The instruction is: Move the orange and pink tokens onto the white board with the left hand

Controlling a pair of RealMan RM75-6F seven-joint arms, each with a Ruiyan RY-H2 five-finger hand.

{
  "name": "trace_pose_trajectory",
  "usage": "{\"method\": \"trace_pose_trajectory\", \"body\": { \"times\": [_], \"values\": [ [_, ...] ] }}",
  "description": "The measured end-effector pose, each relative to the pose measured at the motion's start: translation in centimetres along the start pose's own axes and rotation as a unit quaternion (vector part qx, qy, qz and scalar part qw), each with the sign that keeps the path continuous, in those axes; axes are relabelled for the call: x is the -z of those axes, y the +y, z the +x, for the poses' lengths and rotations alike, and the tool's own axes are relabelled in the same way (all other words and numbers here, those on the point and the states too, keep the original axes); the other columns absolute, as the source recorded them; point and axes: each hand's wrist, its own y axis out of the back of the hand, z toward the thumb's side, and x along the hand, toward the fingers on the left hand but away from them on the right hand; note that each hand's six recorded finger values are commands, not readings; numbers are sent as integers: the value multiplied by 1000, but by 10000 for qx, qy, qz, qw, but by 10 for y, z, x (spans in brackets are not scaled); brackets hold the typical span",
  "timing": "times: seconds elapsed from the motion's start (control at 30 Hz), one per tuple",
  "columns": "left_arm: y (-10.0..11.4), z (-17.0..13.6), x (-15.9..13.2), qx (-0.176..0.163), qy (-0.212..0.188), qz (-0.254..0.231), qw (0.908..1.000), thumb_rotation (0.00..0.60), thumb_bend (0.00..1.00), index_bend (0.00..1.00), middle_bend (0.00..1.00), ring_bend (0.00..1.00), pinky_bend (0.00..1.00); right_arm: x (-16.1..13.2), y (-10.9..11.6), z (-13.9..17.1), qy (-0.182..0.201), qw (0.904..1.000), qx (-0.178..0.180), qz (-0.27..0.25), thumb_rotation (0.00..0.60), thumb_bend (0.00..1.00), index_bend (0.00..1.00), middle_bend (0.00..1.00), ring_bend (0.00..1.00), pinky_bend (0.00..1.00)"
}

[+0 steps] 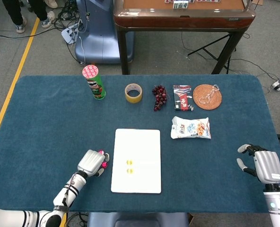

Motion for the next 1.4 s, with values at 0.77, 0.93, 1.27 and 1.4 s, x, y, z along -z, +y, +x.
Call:
{"method": "trace_pose_trajectory", "body": {
  "times": [0.77,0.93,1.27,1.4],
  "values": [
    [-5,4,7,45,116,-10,9999,600,342,527,1000,1000,1000,0,-1,0,3,10000,-14,7,600,251,469,499,500,611],
    [-5,5,6,47,97,-5,9999,600,341,553,1000,1000,1000,0,0,0,2,10000,-5,0,600,251,469,499,500,611],
    [1,6,3,17,60,-117,9999,600,342,623,1000,1000,1000,0,0,0,2,10000,4,-15,600,251,469,499,499,611],
    [8,7,2,-44,37,-134,9999,600,342,625,1000,1000,1000,1,1,0,0,10000,11,-15,600,251,469,499,500,611]
  ]
}}
